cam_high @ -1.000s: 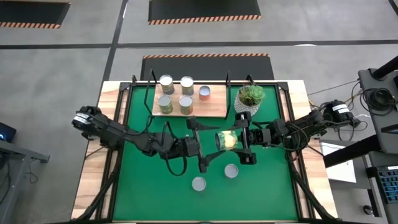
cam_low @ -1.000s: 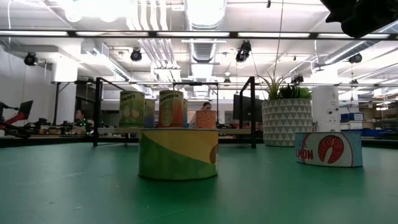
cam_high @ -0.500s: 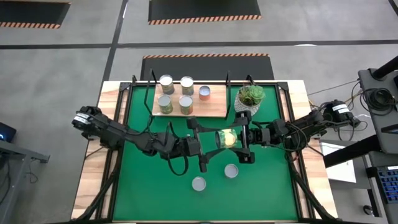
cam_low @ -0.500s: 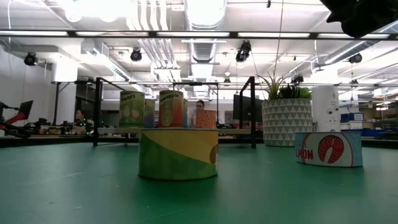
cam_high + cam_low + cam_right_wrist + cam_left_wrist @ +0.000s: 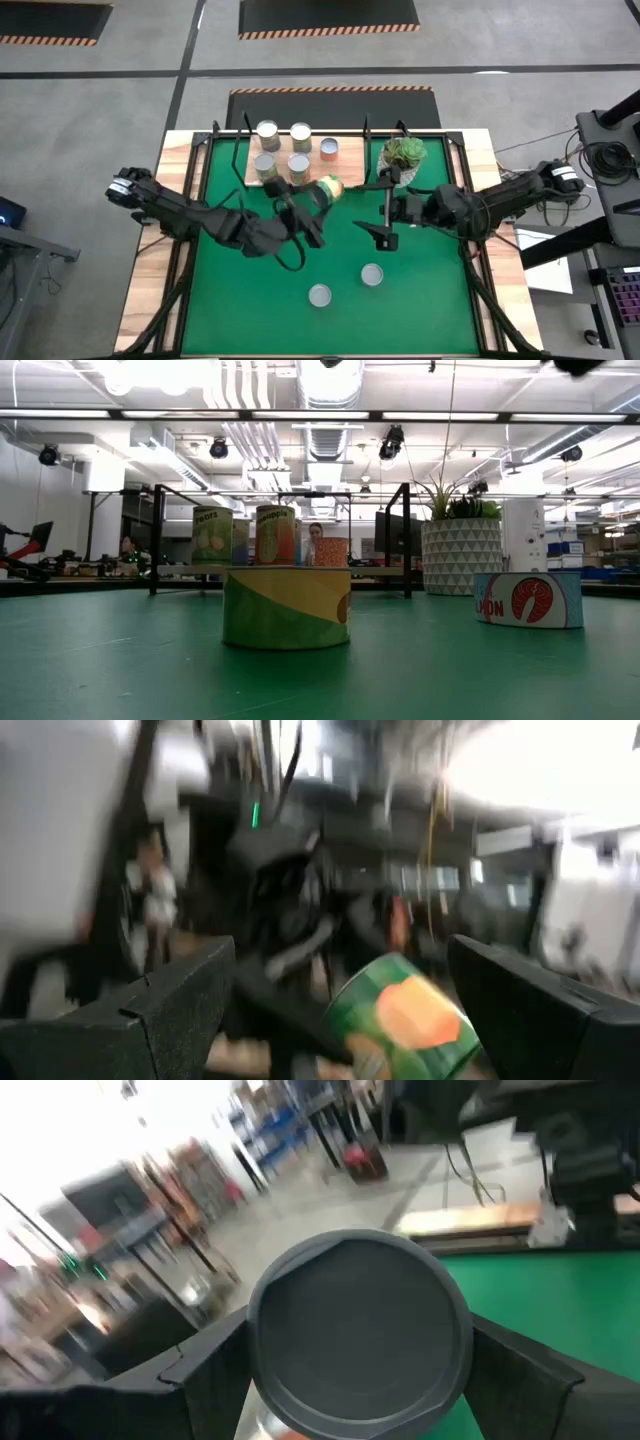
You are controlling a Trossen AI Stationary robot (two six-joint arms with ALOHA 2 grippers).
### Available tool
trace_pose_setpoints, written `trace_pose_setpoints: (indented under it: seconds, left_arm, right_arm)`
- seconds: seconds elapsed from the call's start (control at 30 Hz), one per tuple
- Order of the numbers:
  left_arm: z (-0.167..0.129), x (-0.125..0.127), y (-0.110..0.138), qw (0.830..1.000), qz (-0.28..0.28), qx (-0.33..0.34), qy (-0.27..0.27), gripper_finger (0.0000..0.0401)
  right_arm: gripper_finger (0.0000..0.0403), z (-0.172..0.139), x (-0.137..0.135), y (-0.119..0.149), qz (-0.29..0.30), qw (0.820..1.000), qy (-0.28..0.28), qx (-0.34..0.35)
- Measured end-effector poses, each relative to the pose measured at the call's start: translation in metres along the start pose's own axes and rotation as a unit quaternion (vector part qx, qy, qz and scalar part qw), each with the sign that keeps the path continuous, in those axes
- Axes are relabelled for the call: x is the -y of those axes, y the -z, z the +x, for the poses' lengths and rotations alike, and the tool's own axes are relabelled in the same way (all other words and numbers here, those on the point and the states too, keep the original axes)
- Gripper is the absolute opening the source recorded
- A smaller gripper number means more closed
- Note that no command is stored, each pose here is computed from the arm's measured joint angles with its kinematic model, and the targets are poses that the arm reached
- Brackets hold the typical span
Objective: Pick and place cans onto a shelf
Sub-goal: Put the canned peach on the shelf
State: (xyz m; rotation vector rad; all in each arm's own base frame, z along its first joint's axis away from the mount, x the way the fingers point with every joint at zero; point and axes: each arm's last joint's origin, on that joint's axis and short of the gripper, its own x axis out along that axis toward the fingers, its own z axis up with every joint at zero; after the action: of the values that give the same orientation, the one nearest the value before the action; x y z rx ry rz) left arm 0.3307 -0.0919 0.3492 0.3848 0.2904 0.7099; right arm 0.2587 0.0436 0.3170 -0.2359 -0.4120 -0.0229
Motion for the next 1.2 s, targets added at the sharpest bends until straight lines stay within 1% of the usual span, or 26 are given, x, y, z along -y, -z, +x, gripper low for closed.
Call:
trace_pose_setpoints:
  seconds: [0.1, 0.2, 0.3, 0.37, 0.43, 0.5, 0.63, 0.73, 0.8, 0.87, 1.0, 1.2]
  left_arm:
    - [0.014, -0.016, 0.002, 0.997, -0.049, -0.047, 0.039, 0.0283]
    - [0.033, -0.028, 0.008, 0.988, -0.063, -0.123, 0.072, 0.0283]
    - [0.054, -0.036, 0.02, 0.974, -0.073, -0.197, 0.082, 0.0283]
    - [0.069, -0.039, 0.028, 0.962, -0.087, -0.238, 0.102, 0.0283]
    - [0.085, -0.039, 0.04, 0.95, -0.09, -0.274, 0.121, 0.0283]
    - [0.099, -0.038, 0.051, 0.942, -0.092, -0.297, 0.125, 0.0283]
    - [0.121, -0.041, 0.066, 0.934, -0.098, -0.324, 0.112, 0.0283]
    - [0.135, -0.038, 0.077, 0.929, -0.098, -0.342, 0.103, 0.0283]
    - [0.142, -0.036, 0.081, 0.924, -0.1, -0.353, 0.11, 0.0283]
    - [0.15, -0.033, 0.08, 0.92, -0.106, -0.356, 0.124, 0.0283]
    - [0.164, -0.027, 0.082, 0.913, -0.078, -0.375, 0.138, 0.0283]
    - [0.185, -0.029, 0.089, 0.902, -0.045, -0.408, 0.131, 0.0283]
  right_arm:
    - [0.0349, 0.007, 0.004, -0.012, -0.026, 0.994, -0.015, -0.107]
    - [0.0342, 0.007, 0.008, -0.025, -0.034, 0.98, -0.04, -0.19]
    - [0.0335, 0.001, 0.009, -0.028, -0.032, 0.965, -0.058, -0.252]
    - [0.033, -0.002, 0.009, -0.025, -0.034, 0.959, -0.064, -0.276]
    - [0.0328, -0.006, 0.01, -0.026, -0.036, 0.958, -0.065, -0.278]
    - [0.0328, -0.009, 0.011, -0.028, -0.037, 0.959, -0.063, -0.272]
    - [0.0328, -0.013, 0.012, -0.029, -0.041, 0.959, -0.064, -0.272]
    - [0.0328, -0.017, 0.012, -0.028, -0.048, 0.958, -0.067, -0.274]
    - [0.0327, -0.018, 0.013, -0.03, -0.048, 0.96, -0.066, -0.269]
    - [0.0327, -0.019, 0.013, -0.03, -0.049, 0.96, -0.066, -0.269]
    - [0.0328, -0.02, 0.013, -0.029, -0.05, 0.959, -0.067, -0.269]
    - [0.0328, -0.021, 0.013, -0.029, -0.051, 0.958, -0.068, -0.273]
